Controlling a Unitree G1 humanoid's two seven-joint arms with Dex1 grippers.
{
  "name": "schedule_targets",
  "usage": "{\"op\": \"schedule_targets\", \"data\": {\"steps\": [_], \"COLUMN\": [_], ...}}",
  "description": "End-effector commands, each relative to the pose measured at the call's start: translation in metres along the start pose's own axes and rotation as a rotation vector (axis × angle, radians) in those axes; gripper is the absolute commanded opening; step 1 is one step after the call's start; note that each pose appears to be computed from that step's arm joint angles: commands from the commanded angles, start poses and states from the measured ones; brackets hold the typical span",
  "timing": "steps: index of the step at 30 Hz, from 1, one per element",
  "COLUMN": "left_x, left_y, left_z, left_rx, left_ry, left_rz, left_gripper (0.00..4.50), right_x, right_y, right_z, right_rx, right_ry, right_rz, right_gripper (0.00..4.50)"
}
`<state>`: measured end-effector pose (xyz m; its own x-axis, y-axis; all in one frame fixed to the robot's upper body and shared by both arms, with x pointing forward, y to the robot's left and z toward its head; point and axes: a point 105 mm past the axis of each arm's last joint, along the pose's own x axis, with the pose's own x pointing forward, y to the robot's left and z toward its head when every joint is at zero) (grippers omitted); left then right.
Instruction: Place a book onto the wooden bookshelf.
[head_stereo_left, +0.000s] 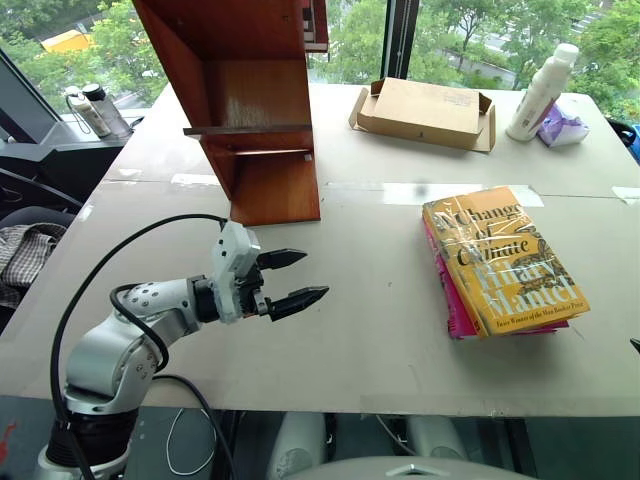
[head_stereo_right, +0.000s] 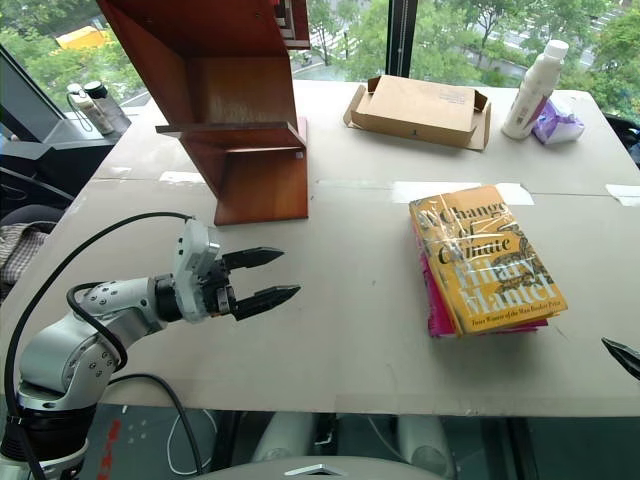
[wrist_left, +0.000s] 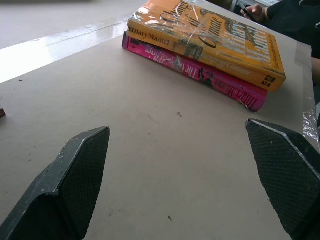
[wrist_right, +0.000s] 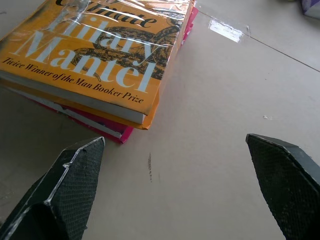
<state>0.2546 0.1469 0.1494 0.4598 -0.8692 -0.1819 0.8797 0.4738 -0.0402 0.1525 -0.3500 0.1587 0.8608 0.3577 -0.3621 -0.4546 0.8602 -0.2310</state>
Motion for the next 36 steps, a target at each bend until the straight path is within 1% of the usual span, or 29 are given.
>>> {"op": "schedule_targets", "data": {"steps": [1, 2, 4, 5, 6, 7, 9, 11, 12, 13, 14, 15, 17, 19, 20, 22, 26, 30, 33, 36], "left_x": [0.005, 0.008, 0.013, 0.014, 0.016, 0.018, 0.021, 0.022, 0.023, 0.023, 0.024, 0.024, 0.025, 0.025, 0.024, 0.024, 0.023, 0.022, 0.022, 0.02], "left_y": [-0.008, -0.009, -0.015, -0.017, -0.019, -0.022, -0.03, -0.037, -0.04, -0.042, -0.043, -0.043, -0.045, -0.047, -0.047, -0.049, -0.053, -0.055, -0.053, -0.051], "left_z": [0.017, 0.023, 0.03, 0.031, 0.035, 0.039, 0.043, 0.043, 0.044, 0.044, 0.044, 0.045, 0.045, 0.046, 0.046, 0.045, 0.043, 0.041, 0.038, 0.033], "left_rx": [0.044, 0.055, 0.103, 0.125, 0.138, 0.152, 0.174, 0.198, 0.216, 0.229, 0.236, 0.238, 0.244, 0.244, 0.243, 0.242, 0.235, 0.226, 0.221, 0.212], "left_ry": [-0.036, -0.054, -0.062, -0.056, -0.063, -0.074, -0.081, -0.072, -0.069, -0.067, -0.067, -0.069, -0.071, -0.075, -0.076, -0.078, -0.084, -0.089, -0.089, -0.081], "left_rz": [-0.056, -0.076, -0.129, -0.147, -0.165, -0.189, -0.234, -0.285, -0.302, -0.314, -0.319, -0.32, -0.323, -0.319, -0.316, -0.307, -0.282, -0.266, -0.25, -0.233], "left_gripper": [4.47, 4.47, 4.47, 4.47, 4.47, 4.47, 4.47, 4.5, 4.5, 4.5, 4.5, 4.5, 4.5, 4.5, 4.5, 4.5, 4.5, 4.5, 4.5, 4.5], "right_x": [0.007, 0.014, 0.027, 0.031, 0.04, 0.047, 0.059, 0.074, 0.084, 0.093, 0.099, 0.106, 0.118, 0.128, 0.133, 0.137, 0.15, 0.173, 0.191, 0.203], "right_y": [-0.002, -0.002, -0.007, -0.007, 0.001, 0.004, 0.003, -0.003, -0.005, -0.007, -0.008, -0.01, -0.015, -0.02, -0.022, -0.026, -0.039, -0.03, -0.017, -0.004], "right_z": [0.017, 0.027, 0.039, 0.044, 0.053, 0.063, 0.073, 0.078, 0.082, 0.086, 0.088, 0.088, 0.086, 0.081, 0.08, 0.079, 0.069, 0.059, 0.054, 0.05], "right_rx": [-0.043, -0.059, -0.153, -0.158, -0.106, -0.06, 0.016, -0.013, -0.041, -0.066, -0.078, -0.108, -0.136, -0.223, -0.229, -0.24, -0.34, -0.326, -0.239, -0.192], "right_ry": [-0.048, -0.071, 0.035, 0.054, 0.035, 0.011, 0.02, 0.069, 0.087, 0.101, 0.109, 0.13, 0.171, 0.237, 0.248, 0.276, 0.381, 0.433, 0.415, 0.407], "right_rz": [-0.049, -0.07, -0.172, -0.195, -0.121, -0.091, -0.068, -0.101, -0.115, -0.127, -0.135, -0.147, -0.169, -0.19, -0.193, -0.199, -0.208, -0.094, -0.004, 0.066], "right_gripper": [4.5, 4.5, 4.5, 4.5, 4.5, 4.5, 4.5, 3.99, 3.62, 3.13, 2.73, 2.15, 1.27, 0.33, 0.11, 0.11, 0.11, 0.11, 0.11, 0.11]}}
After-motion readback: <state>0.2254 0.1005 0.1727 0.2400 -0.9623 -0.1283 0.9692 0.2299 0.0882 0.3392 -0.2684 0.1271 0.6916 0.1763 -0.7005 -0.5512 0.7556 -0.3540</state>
